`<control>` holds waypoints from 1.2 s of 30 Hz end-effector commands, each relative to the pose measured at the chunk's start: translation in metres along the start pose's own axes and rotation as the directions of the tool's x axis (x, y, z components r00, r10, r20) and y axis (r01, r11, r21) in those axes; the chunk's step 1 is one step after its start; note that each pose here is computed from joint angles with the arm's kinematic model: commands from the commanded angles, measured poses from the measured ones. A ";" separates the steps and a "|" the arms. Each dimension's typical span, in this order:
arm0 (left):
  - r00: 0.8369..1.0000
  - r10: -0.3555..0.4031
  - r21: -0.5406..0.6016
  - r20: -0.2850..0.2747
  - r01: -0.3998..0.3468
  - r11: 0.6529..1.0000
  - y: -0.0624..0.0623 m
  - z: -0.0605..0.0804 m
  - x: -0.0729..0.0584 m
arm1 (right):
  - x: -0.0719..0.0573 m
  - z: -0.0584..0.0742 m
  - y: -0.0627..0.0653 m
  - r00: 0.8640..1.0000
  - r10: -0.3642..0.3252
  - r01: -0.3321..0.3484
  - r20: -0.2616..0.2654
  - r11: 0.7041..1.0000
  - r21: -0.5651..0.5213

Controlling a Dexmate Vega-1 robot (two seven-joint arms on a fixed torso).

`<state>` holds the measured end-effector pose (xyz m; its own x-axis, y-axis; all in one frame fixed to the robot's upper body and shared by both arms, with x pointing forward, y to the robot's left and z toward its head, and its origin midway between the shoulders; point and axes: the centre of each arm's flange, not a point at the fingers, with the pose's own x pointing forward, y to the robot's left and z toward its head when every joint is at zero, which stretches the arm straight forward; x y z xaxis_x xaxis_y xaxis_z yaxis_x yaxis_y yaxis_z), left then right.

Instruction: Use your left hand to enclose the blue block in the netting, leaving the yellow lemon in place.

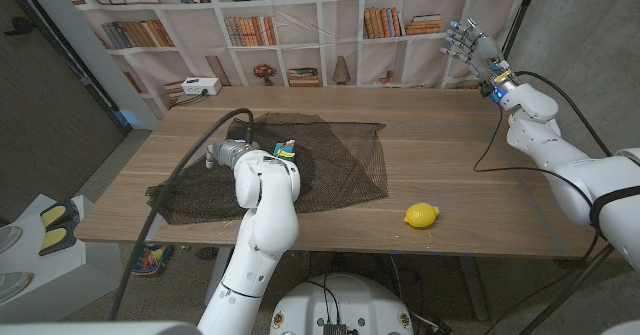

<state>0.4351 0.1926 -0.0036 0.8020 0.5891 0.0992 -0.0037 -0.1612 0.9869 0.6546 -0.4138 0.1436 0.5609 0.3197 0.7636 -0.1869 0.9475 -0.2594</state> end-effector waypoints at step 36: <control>0.970 -0.161 -0.535 -0.183 0.039 0.844 -0.051 -0.046 0.057 | -0.043 0.010 0.041 0.997 -0.041 0.039 0.073 0.999 0.024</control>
<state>0.4650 0.2485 -0.0243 0.6986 0.7138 -0.0490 -0.0800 0.1459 0.9861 0.6164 -0.3857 0.1084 0.4919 0.2980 0.8181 -0.1987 0.9532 -0.2277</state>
